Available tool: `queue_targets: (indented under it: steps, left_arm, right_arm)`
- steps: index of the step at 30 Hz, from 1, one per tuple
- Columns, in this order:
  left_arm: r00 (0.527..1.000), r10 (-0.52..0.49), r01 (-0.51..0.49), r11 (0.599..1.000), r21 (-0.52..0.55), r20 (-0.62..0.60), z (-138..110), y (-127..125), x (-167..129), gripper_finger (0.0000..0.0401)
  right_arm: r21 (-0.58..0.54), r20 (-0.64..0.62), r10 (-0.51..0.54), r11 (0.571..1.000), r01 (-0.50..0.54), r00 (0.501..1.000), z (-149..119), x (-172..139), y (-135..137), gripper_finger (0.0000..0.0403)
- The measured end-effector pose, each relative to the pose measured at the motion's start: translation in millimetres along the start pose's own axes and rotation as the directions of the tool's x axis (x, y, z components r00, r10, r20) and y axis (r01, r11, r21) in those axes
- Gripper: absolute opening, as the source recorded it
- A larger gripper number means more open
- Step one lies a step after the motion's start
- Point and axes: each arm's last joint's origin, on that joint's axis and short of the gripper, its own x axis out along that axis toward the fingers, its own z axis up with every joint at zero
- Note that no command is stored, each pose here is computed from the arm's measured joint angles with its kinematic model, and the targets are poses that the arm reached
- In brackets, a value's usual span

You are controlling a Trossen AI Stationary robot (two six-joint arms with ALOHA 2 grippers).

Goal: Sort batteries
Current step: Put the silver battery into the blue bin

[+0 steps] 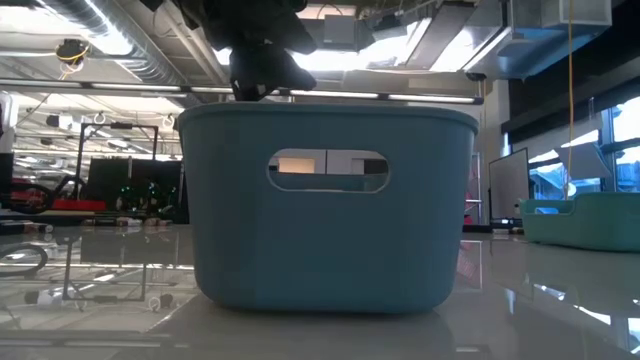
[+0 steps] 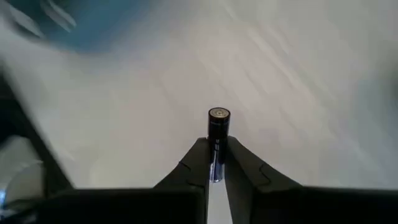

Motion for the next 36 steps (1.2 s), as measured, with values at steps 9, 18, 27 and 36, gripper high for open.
queue_targets:
  steps: [9,18,27,36]
  left_arm:
    - [0.997,0.017,-0.015,0.999,0.028,-0.077,-12,-10,-3,0.0159]
    - [0.950,0.278,-0.277,0.960,0.025,-0.144,-30,-18,-40,0.0159]
    - [0.941,0.313,-0.316,0.949,0.000,-0.130,-34,-24,-49,0.0159]
    - [0.927,0.334,-0.344,0.938,-0.031,-0.169,-39,-23,-51,0.0159]
  right_arm:
    - [-0.271,0.140,0.320,0.923,-0.275,0.937,82,38,25,0.0028]
    - [-0.401,0.054,0.508,0.799,-0.448,0.859,130,108,31,0.0028]
    - [-0.398,-0.088,0.535,0.754,-0.522,0.840,138,147,36,0.0033]
    - [-0.397,-0.104,0.538,0.749,-0.530,0.837,138,147,35,0.0051]
